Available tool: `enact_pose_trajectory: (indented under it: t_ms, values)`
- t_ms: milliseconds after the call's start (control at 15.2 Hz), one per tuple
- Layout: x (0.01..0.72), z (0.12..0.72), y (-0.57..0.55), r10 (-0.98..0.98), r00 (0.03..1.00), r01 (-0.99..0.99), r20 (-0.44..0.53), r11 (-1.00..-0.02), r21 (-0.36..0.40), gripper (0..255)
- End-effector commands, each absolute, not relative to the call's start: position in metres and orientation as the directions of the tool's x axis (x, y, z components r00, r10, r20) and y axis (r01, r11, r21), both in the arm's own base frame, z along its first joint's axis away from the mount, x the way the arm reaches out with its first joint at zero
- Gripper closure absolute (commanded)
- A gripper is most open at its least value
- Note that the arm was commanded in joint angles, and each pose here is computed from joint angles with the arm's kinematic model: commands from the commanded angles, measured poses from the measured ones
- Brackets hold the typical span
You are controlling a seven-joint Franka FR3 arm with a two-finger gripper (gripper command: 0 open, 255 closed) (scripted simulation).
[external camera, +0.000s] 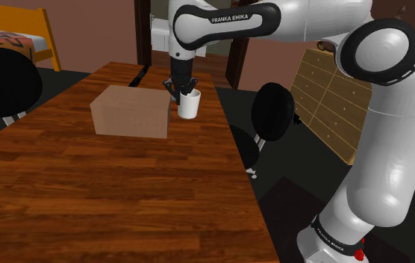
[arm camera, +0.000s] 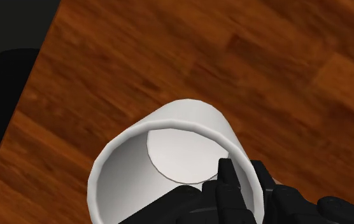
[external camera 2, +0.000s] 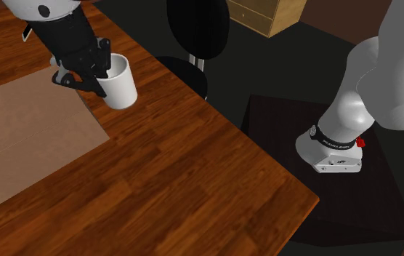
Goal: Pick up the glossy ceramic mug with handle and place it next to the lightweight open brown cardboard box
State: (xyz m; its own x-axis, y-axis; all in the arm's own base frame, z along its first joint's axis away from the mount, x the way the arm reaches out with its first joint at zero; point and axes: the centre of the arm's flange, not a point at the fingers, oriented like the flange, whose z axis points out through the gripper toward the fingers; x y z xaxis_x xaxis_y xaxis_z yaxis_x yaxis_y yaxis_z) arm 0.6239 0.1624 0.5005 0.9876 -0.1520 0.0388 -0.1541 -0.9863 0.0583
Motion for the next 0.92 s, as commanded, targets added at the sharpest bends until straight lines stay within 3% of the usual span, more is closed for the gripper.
enact_pose_trajectory:
  t_ms: [0,858]
  values:
    - [0.624,0.490,0.162,-0.152,0.988,-0.154,0.039,-0.986,0.058,255]
    - [0.624,0.421,0.162,-0.152,0.988,-0.154,0.039,-0.986,0.058,255]
